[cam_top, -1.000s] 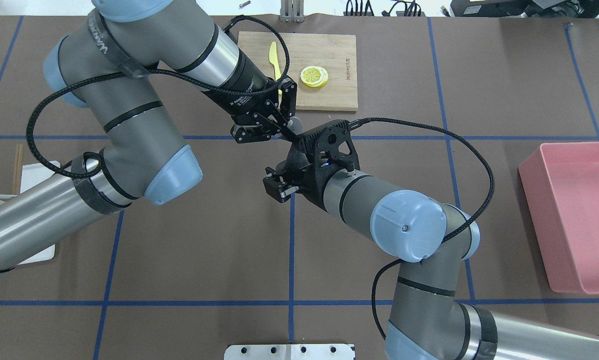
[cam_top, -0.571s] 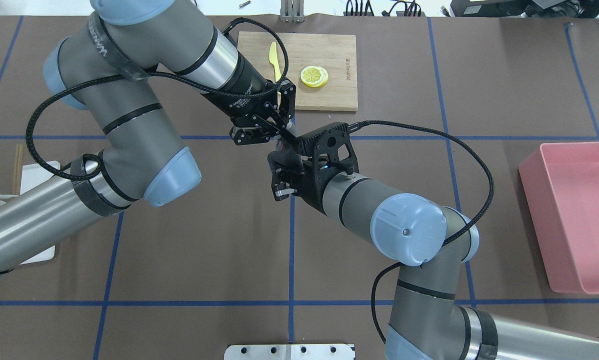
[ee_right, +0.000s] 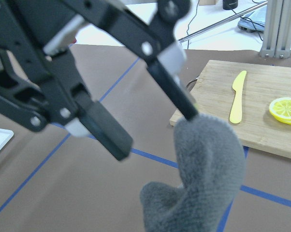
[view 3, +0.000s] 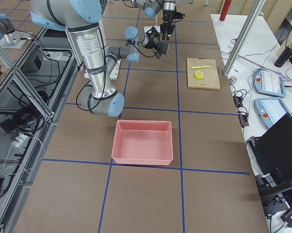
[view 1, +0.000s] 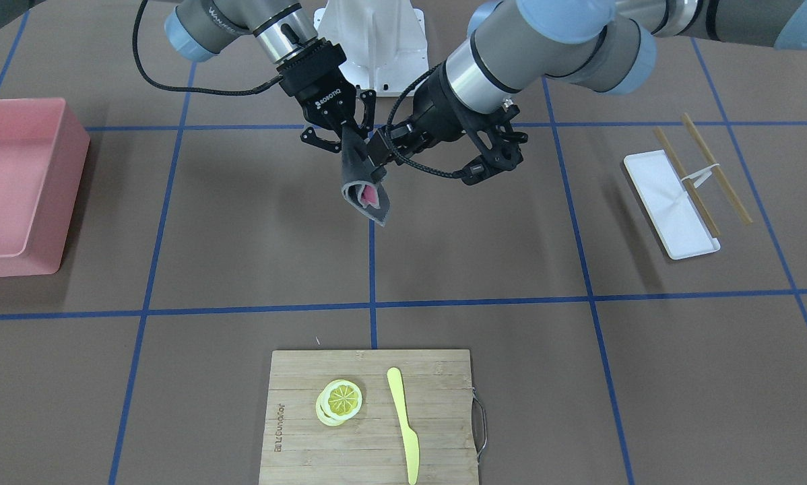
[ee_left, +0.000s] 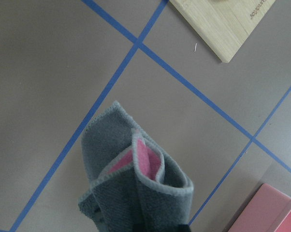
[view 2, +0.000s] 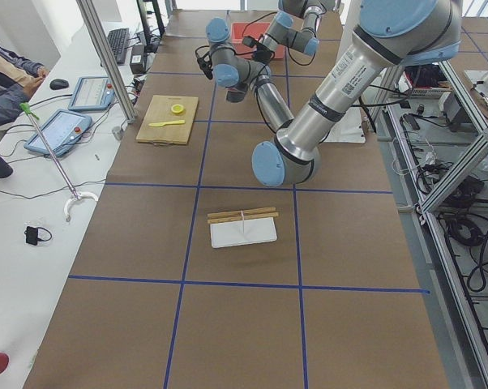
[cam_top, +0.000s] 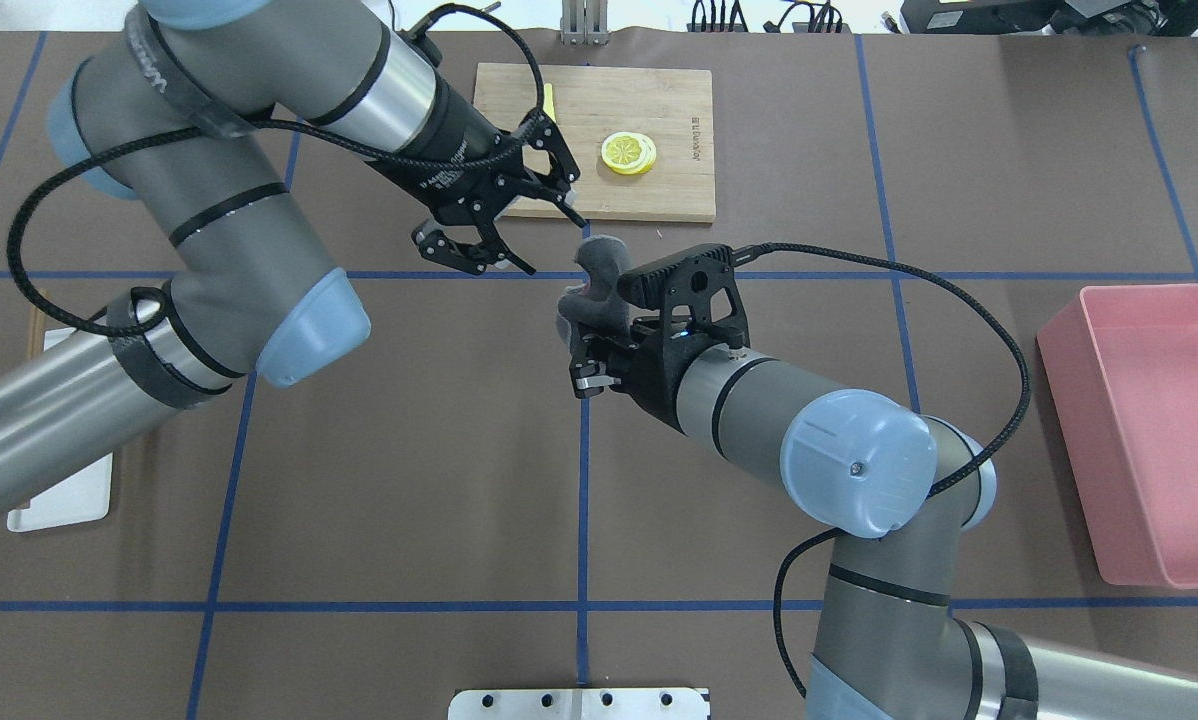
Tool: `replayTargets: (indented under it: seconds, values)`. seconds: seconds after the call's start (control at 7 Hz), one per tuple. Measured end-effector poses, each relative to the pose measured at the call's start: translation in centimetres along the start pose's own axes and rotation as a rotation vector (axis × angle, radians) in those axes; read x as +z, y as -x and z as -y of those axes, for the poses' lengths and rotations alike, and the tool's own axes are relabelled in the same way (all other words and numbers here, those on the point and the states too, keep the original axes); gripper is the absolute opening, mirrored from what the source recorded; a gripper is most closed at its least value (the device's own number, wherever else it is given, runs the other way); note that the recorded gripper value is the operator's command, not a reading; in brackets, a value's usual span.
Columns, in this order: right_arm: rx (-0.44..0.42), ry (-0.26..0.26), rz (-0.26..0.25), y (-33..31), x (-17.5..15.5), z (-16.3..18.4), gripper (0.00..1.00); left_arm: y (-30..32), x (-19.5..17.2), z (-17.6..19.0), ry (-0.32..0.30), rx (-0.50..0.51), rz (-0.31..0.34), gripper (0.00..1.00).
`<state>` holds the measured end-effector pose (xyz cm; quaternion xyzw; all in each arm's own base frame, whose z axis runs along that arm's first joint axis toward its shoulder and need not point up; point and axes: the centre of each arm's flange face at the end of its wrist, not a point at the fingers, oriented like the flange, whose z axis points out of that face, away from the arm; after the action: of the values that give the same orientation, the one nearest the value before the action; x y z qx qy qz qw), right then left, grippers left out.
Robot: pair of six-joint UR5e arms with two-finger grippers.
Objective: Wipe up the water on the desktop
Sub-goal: 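Grasp the grey cloth with the right gripper from the left gripper, then lower the cloth onto the table with the right gripper while left arm retracts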
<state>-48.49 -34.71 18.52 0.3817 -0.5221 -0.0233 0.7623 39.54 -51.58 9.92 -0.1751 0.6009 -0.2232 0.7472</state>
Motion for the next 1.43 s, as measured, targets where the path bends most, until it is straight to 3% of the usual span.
replayTargets:
  seconds: [0.14, 0.29, 0.57, 0.71, 1.0, 1.14, 1.43]
  values:
    - [0.033, 0.06, -0.058, -2.2, -0.2, -1.6, 0.0, 0.3, -2.4, 2.7, -0.047, 0.008, -0.016, 0.98]
    - [0.035, 0.166, -0.141, -4.1, -1.1, -3.0, 0.0, 1.2, -4.7, 5.5, -0.095, 0.031, -0.023, 0.98]
    - [0.038, 0.431, -0.323, -7.4, -3.2, -4.7, 0.0, 4.6, -7.9, 10.6, -0.164, 0.074, -0.005, 0.98]
    - [0.07, 0.539, -0.388, -10.5, -3.6, -5.5, 0.0, 6.2, -8.3, 12.1, -0.179, 0.09, 0.012, 0.98]
    - [0.209, 0.735, -0.449, -18.4, -3.7, -5.9, 0.0, 8.1, -8.7, 13.8, -0.201, 0.097, 0.032, 0.98]
    - [0.239, 0.788, -0.459, -20.4, -3.1, -6.5, 0.0, 8.7, -9.0, 14.4, -0.21, 0.096, 0.037, 0.98]
    - [0.248, 0.818, -0.424, -16.8, -0.9, -7.3, 0.0, 9.5, -9.9, 15.5, -0.225, 0.108, 0.043, 0.98]
